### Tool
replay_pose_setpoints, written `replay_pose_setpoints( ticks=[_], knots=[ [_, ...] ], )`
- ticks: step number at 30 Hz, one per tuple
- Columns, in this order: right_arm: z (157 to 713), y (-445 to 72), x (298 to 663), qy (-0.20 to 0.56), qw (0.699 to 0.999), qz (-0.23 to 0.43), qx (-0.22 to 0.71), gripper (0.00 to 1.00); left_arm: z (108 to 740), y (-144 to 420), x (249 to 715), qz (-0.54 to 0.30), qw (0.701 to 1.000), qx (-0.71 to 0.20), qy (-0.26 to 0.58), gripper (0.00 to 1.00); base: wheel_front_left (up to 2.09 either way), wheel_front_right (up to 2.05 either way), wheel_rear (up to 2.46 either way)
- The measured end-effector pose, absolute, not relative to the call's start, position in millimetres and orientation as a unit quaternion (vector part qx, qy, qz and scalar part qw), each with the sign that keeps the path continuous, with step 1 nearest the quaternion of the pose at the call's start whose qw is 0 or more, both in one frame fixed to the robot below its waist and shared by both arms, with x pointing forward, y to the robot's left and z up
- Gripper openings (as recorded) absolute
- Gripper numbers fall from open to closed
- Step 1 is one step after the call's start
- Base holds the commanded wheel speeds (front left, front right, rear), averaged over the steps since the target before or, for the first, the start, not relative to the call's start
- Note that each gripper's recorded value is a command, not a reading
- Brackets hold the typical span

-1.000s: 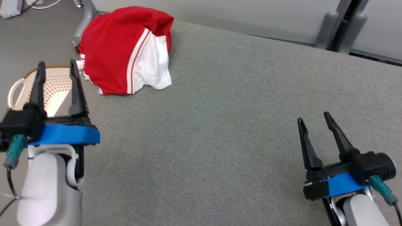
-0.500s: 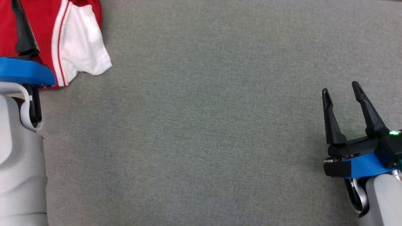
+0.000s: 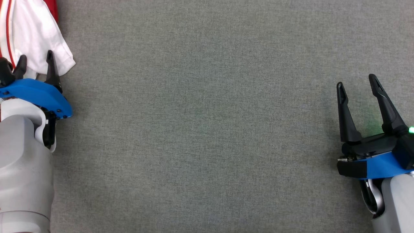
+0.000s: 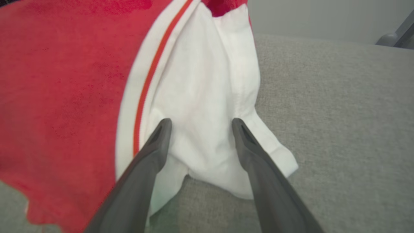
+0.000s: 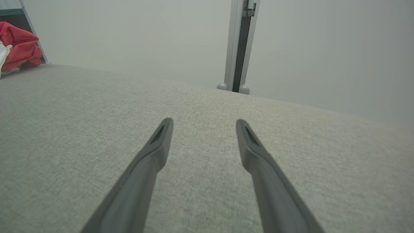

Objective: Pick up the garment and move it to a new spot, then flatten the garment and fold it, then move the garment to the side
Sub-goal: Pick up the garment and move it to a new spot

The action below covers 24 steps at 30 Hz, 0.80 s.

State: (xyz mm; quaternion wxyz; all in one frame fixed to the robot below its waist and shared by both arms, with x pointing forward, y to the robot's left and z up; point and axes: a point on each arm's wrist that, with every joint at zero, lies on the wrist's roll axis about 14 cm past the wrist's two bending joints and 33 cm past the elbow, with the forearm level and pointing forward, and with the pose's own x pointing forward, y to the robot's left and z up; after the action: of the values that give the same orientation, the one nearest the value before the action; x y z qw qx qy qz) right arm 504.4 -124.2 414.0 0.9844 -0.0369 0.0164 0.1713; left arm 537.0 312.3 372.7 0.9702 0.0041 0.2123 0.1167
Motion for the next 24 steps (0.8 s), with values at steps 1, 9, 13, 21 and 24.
replay_pose_setpoints(
  ticks=[1,9,13,21,24],
  knots=[
    [414,-124,504,0.016,0.984,0.171,-0.037,1.0,373,312,537,0.117,0.97,0.004,0.212,1.0,0.0,0.0,0.0],
    [412,-128,506,0.018,0.985,0.169,-0.041,1.0,348,307,532,0.115,0.955,-0.023,0.274,0.18,0.0,0.0,0.0],
    [412,-129,506,0.018,0.985,0.167,-0.041,1.0,349,304,535,0.109,0.955,-0.02,0.274,0.0,0.0,0.0,0.0],
    [426,-128,504,0.006,0.987,0.16,-0.033,1.0,383,304,550,0.096,0.972,0.002,0.214,0.0,0.0,0.0,0.0],
    [437,-127,501,-0.002,0.988,0.155,-0.026,1.0,416,306,563,0.091,0.981,0.015,0.168,0.0,0.0,0.0,0.0]
  ],
)
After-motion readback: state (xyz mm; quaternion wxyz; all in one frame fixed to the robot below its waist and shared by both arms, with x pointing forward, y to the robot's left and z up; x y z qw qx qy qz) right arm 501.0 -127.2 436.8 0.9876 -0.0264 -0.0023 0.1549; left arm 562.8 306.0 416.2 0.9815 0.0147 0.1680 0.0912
